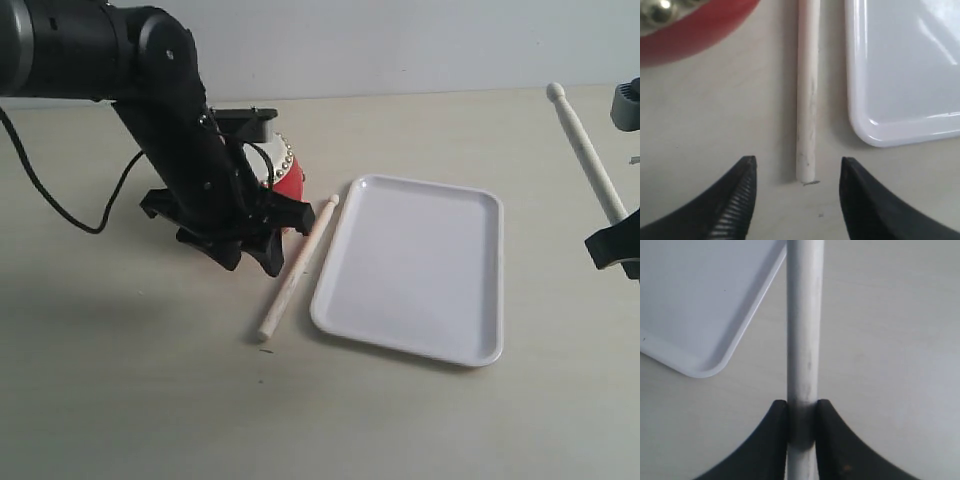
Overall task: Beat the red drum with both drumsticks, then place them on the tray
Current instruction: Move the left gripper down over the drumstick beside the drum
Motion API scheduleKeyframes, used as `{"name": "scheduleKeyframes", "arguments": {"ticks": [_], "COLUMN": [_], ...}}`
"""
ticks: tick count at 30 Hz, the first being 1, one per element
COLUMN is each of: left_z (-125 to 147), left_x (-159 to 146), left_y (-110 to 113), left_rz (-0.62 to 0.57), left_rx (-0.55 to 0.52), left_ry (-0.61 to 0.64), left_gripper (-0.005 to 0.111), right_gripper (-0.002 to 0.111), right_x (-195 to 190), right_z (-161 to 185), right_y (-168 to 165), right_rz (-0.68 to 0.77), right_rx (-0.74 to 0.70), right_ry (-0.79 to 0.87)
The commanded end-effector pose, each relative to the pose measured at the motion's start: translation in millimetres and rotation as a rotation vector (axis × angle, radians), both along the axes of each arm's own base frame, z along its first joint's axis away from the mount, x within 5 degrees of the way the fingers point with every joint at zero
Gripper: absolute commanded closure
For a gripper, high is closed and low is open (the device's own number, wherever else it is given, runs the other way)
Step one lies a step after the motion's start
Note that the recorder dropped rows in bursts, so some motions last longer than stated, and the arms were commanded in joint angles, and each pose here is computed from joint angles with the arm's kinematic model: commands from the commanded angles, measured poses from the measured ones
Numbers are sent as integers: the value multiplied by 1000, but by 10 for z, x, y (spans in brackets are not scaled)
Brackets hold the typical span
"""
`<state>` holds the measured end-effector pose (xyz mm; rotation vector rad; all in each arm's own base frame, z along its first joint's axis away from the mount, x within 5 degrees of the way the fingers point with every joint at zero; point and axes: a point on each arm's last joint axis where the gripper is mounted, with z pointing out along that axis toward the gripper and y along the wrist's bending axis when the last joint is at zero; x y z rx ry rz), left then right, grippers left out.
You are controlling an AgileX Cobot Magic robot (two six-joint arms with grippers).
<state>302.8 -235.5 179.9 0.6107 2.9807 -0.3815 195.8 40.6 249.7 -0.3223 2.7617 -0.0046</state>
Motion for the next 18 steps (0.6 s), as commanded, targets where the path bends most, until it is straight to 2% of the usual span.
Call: {"name": "scheduleKeyframes", "arguments": {"ticks": [1,11,18], "left_z": [-152,-326,-339], "left_x": [-14,86,163], "left_y": [-72,-156,-240], "left_rz": [8,27,-23], "left_rx": [37,46,77], "left_ry": [21,38,7], "left_gripper": [56,56,56], "right_gripper": [108,108,108], "right_x": [9,11,11], "right_z": [17,17,17], "right_y": [9,10,10], "right_rz": [14,19,19], "right_rx": [1,-1,-1], "right_ry": [-11,-14,-14]}}
